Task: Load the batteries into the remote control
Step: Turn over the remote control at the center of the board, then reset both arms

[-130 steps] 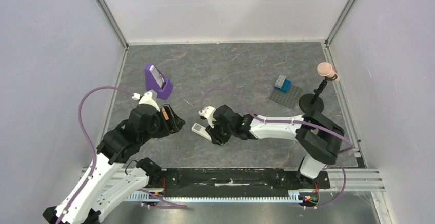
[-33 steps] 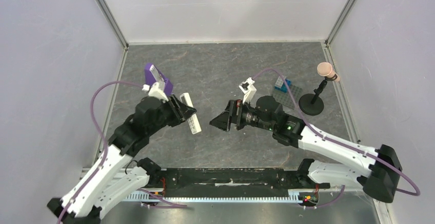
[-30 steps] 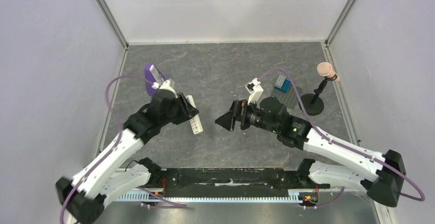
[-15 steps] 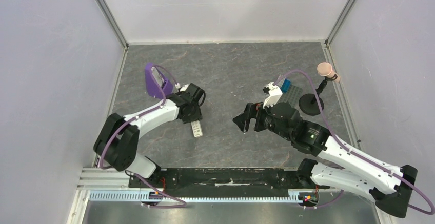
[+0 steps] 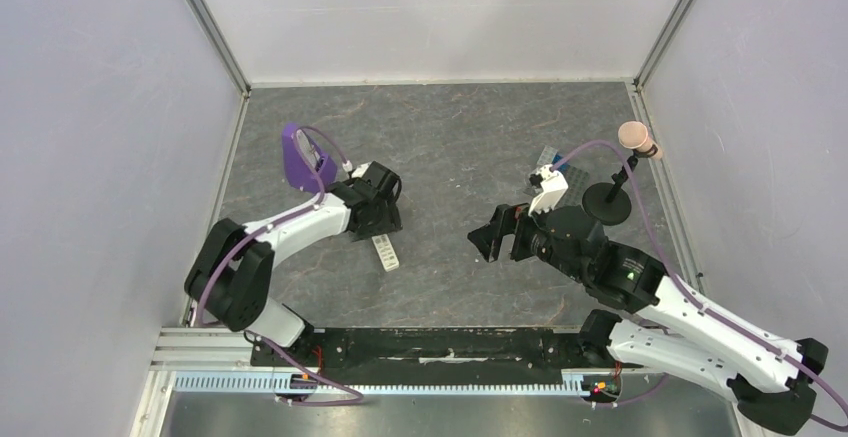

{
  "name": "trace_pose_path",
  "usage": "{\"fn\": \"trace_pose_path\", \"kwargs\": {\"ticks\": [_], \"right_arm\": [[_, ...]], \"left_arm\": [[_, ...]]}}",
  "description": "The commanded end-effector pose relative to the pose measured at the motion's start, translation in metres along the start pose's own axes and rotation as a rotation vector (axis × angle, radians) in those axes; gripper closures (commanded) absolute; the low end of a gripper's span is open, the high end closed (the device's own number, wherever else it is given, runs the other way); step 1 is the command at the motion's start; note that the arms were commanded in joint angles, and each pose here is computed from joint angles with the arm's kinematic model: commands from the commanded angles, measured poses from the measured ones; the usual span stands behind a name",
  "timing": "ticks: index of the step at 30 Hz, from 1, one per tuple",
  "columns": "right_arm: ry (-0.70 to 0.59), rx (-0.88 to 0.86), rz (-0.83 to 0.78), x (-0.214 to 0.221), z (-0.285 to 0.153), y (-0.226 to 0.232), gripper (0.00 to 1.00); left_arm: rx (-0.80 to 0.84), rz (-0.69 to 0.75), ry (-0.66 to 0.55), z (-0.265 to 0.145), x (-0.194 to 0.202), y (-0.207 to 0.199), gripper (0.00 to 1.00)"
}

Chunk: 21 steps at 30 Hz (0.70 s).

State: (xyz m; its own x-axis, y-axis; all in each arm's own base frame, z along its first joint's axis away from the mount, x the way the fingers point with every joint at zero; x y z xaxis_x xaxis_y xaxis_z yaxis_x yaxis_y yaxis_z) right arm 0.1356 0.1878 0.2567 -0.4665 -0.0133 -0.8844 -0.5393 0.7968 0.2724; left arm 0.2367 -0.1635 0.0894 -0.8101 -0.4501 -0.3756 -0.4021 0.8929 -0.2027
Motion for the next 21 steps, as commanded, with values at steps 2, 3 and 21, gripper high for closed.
{"fn": "trace_pose_path", "kwargs": {"ticks": [2,3,21], "right_arm": [[-0.098,0.047,-0.031,-0.029,-0.020,-0.005,0.02],[-0.109,0.053,-0.034,-0.032,-0.023,-0.006,0.02],[-0.486,0.292,-0.059,-0.113,-0.131,-0.046,0.02]], "left_arm": [[0.088,-0.004,-0.065,-0.034,-0.014,-0.006,0.23],[0.093,-0.003,-0.067,-0.037,-0.014,-0.005,0.23],[0.630,-0.154,-0.419,-0.278,-0.024,0.092,0.22]]}}
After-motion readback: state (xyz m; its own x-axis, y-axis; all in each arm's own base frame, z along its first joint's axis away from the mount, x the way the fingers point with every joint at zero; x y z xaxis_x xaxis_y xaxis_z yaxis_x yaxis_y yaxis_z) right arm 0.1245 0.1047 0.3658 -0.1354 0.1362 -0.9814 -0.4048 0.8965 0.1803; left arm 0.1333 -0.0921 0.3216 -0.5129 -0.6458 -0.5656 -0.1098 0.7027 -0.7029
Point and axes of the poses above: each gripper's point midway between its finger pads, its own z axis out along the fingers, its own y axis along the line the jaws close on, x = y × z, the point moved 6 cm from there along -z, back along the fingers, and after that the axes turned 14 degrees about -z, right-handed, at the moved point
